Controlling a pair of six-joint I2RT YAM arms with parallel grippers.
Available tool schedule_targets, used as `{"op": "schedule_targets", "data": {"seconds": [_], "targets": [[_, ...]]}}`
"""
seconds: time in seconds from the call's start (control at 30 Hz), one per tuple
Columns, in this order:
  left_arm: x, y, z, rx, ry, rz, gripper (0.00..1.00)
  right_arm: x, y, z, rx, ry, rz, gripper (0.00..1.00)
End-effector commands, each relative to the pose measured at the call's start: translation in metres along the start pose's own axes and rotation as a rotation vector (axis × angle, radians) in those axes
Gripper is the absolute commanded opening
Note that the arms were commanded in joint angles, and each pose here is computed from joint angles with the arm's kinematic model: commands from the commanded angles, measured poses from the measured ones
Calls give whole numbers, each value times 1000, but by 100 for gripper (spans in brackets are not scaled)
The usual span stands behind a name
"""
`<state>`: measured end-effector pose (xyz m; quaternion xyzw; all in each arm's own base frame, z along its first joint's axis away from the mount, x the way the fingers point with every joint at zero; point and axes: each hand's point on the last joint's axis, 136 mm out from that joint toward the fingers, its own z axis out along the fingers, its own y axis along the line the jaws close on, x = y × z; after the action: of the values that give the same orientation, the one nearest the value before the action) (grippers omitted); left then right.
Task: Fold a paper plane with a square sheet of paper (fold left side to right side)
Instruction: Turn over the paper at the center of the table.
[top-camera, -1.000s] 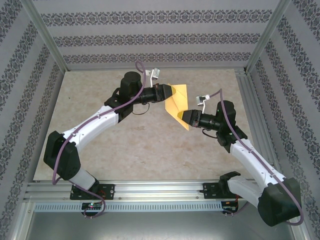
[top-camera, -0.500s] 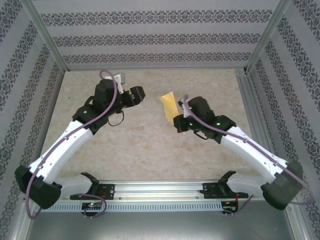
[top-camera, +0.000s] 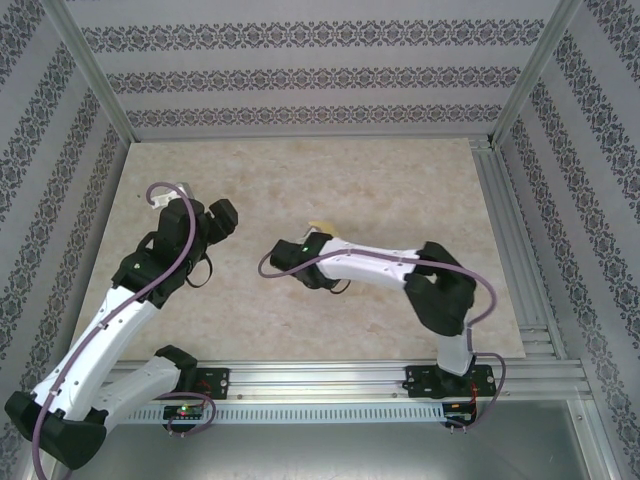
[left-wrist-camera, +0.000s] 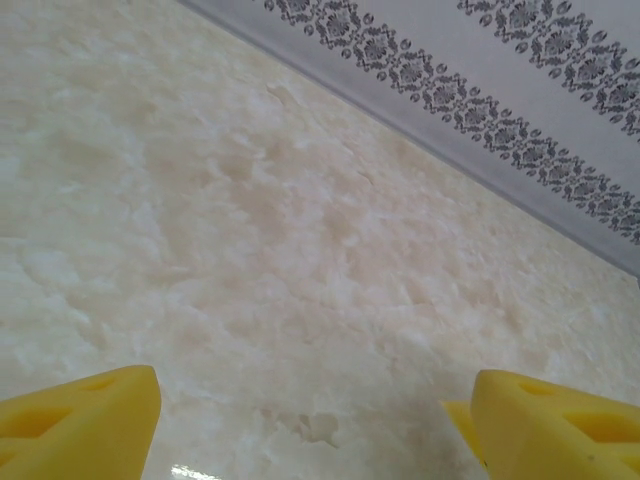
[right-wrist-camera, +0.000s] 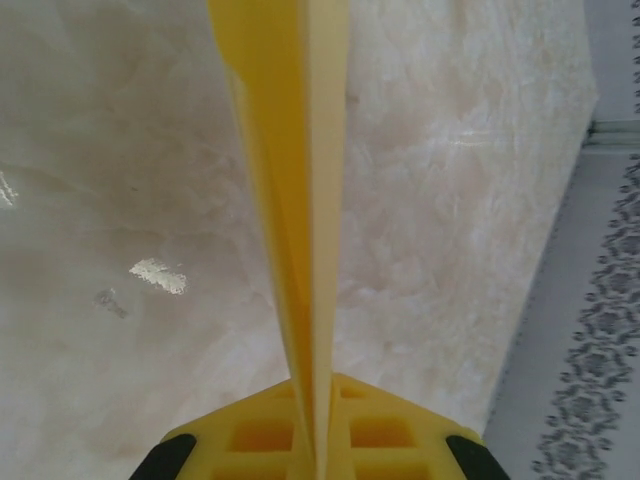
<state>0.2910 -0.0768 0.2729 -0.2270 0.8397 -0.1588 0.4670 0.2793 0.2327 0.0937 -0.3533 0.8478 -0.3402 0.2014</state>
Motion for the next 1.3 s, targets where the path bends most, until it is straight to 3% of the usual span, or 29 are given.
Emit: {"op": "schedule_targets", "data": {"seconds": [0.0, 0.17, 0.33, 0.43, 0.57, 0.7, 0.87, 1.1, 1.27], "targets": [[-2, 14, -3, -50, -13, -5, 83, -4, -4, 5, 116, 15, -103, 7], [-1, 15, -3, -55, -9, 0, 83, -6, 23, 25, 102, 65, -152, 13], [0, 14, -1, -49, -3, 3, 84, -4, 49, 27, 3, 88, -164, 30], [1, 13, 1, -44, 8, 8, 84, -6, 65, 11, -116, 49, -157, 47], [7, 6, 9, -24, 46, 28, 85, -7, 83, -32, -332, -33, -129, 78], [17, -3, 18, 11, 99, 48, 85, -8, 65, -76, -498, -145, -8, 97], [45, -26, 36, 122, 230, 47, 85, -4, 7, -91, -624, -258, 239, 98], [115, -64, 70, 331, 450, -37, 82, 6, -74, -66, -838, -468, 770, 98], [165, -91, 92, 424, 577, -63, 81, 23, -89, -34, -983, -526, 978, 98]]}}
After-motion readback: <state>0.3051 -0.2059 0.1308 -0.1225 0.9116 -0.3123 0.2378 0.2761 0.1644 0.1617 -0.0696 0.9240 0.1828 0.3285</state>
